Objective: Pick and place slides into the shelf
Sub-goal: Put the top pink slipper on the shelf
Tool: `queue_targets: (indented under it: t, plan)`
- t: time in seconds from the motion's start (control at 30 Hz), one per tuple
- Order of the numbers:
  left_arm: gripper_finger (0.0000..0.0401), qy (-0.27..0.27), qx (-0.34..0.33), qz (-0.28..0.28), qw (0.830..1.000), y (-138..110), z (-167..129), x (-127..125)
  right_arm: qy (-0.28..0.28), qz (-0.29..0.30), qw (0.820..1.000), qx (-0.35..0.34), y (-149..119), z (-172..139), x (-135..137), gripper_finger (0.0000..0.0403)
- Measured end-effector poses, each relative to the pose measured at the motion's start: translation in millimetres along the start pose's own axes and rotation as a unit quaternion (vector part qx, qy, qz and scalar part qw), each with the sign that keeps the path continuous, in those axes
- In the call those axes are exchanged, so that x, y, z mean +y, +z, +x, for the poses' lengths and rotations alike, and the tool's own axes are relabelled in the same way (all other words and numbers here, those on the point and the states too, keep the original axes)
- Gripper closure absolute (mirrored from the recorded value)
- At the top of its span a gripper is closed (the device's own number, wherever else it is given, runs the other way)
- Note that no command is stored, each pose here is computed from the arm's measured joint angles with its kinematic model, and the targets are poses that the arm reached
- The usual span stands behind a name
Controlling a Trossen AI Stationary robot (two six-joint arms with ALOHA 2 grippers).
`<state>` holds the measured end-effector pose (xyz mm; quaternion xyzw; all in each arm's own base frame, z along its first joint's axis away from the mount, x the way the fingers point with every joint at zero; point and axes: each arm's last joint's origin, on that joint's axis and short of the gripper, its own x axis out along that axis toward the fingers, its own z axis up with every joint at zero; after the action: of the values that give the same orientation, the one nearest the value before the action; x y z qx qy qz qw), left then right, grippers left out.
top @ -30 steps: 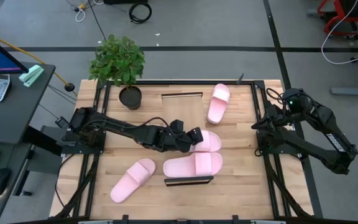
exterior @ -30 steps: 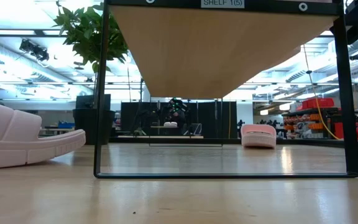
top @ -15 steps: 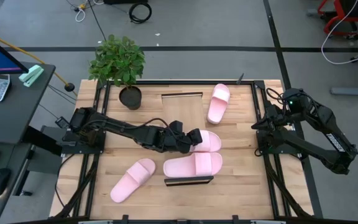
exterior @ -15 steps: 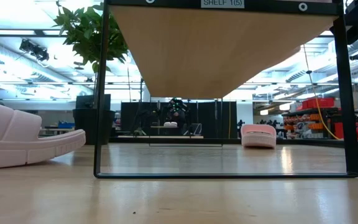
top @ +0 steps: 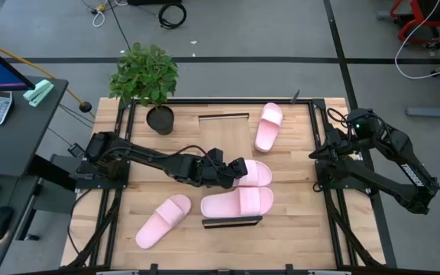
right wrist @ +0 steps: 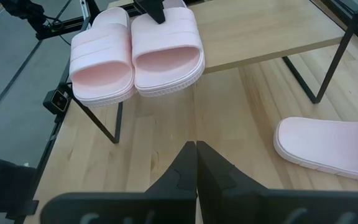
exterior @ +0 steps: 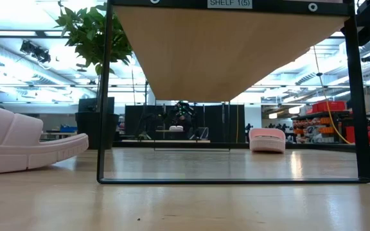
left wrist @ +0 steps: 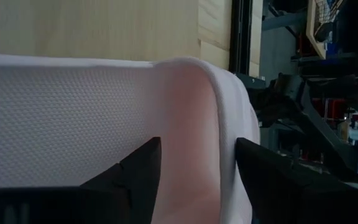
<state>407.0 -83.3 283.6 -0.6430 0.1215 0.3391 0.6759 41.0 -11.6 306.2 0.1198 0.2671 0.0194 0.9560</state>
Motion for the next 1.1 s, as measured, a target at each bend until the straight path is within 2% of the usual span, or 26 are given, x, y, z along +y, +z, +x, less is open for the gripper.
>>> queue_targets:
  t: [0.57, 0.77, 0.97, 1.1]
  plan:
    - [0.0199, 0.048, -0.015, 0.031, 0.998, 19.1, -34.9, 1.0, 0.0, 0.0, 1.0, 0.0, 0.0, -0.1, 0.1, 0.0403]
    - [0.0214, 0.12, -0.03, 0.068, 0.99, 30.8, -53.0, 13.3, 0.001, 0.001, 1.0, 0.001, -0.1, 0.2, -0.2, 0.0403]
    - [0.0223, 0.151, -0.071, 0.084, 0.982, 52.8, -86.1, 16.1, 0.001, 0.004, 1.0, 0.005, 0.6, 1.5, -1.5, 0.0403]
    - [0.0229, 0.198, -0.08, 0.093, 0.973, 57.9, -105.2, 26.3, 0.002, 0.005, 1.0, 0.007, 0.3, 1.6, -1.4, 0.0403]
